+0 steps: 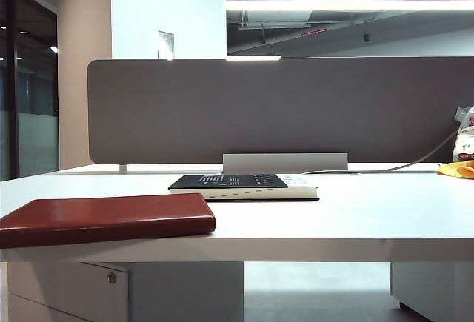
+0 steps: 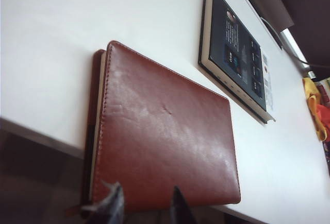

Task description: Pick up the red book and place it on top of the black book.

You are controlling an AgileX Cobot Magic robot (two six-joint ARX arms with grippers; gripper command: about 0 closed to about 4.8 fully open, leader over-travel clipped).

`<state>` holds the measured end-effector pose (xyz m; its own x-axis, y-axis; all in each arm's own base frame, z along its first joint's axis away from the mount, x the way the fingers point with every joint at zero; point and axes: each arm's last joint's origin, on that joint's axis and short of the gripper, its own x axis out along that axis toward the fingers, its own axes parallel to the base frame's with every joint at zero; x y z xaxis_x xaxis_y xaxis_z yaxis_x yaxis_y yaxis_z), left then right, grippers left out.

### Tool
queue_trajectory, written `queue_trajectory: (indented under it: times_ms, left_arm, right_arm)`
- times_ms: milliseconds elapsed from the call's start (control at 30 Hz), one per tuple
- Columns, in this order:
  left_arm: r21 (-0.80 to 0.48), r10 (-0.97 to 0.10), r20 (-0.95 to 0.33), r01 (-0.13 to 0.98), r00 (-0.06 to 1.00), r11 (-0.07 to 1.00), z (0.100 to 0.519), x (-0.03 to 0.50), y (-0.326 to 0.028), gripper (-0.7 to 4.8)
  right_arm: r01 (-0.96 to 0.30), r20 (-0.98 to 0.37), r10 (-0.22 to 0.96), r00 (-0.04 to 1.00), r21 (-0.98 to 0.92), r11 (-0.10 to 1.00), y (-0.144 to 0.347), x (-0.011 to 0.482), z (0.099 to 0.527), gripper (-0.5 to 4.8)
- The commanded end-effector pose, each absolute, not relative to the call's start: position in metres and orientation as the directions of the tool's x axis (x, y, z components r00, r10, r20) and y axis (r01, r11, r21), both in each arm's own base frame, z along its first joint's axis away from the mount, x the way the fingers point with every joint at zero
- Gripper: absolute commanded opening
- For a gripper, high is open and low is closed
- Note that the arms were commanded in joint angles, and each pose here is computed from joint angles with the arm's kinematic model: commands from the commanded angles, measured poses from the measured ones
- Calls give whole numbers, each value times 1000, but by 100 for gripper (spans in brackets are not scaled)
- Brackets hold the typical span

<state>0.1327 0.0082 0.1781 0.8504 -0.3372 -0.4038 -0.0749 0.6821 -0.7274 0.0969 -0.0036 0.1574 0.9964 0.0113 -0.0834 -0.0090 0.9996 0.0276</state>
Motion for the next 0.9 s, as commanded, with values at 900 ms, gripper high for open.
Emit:
queue_trajectory:
  times_ms: [900]
  left_arm:
    - [-793,-420,-506,-216,753,570,122,131,6,247]
  right_arm:
    - [-12,-77,15,997,39,999,-3,97,157,4]
